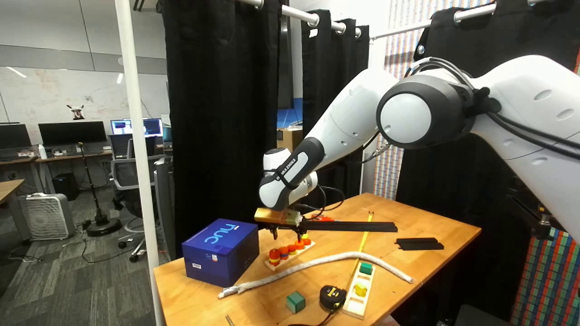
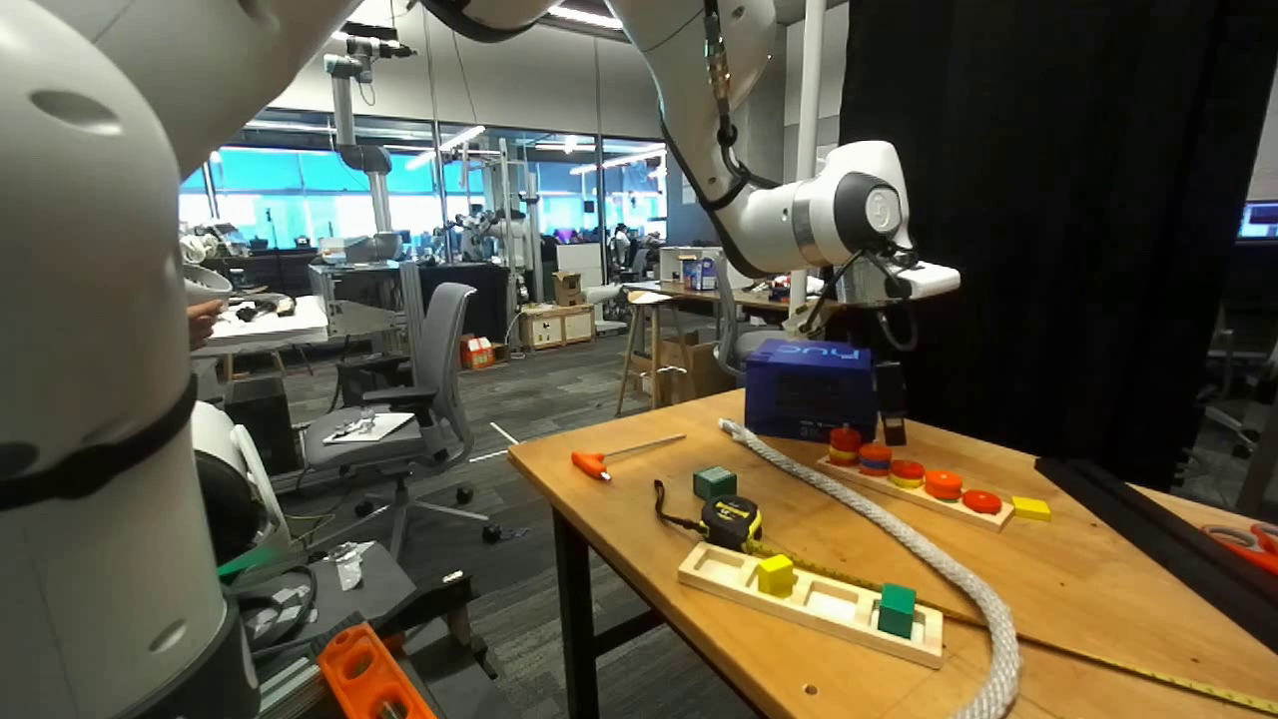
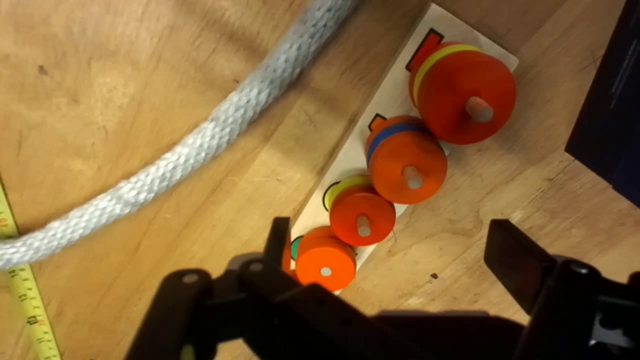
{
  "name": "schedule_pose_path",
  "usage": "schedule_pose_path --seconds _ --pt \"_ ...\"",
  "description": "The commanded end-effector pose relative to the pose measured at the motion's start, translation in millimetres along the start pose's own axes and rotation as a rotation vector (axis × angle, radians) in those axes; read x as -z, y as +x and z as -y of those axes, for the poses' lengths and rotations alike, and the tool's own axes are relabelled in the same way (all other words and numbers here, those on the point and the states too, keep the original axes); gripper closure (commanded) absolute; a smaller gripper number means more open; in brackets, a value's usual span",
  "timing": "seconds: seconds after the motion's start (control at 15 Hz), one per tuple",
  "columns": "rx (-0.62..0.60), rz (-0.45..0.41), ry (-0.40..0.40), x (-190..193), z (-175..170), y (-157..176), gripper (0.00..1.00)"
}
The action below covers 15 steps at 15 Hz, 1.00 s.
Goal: Remove the green and orange circle from the wooden object and put them on the table.
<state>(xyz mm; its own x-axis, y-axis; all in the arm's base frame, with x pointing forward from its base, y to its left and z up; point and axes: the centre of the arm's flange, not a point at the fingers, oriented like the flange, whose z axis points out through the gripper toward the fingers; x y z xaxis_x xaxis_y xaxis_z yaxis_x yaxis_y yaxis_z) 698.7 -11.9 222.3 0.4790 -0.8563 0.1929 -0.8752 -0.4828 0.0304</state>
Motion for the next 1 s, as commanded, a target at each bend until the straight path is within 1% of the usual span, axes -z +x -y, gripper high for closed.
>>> schedule_pose_path --seconds 0.0,0.33,0.6,0.93 --pt "-0.081 0.042 0.004 -1.2 14.7 1.4 0.00" --pt "-0.128 0.125 0.057 -2.2 11.7 -5.2 0.00" --pt "-0.161 0.163 0.072 -4.6 6.5 -1.8 0.00" --pt "-0.197 0.188 0.078 -9.8 -1.2 8.8 0.00"
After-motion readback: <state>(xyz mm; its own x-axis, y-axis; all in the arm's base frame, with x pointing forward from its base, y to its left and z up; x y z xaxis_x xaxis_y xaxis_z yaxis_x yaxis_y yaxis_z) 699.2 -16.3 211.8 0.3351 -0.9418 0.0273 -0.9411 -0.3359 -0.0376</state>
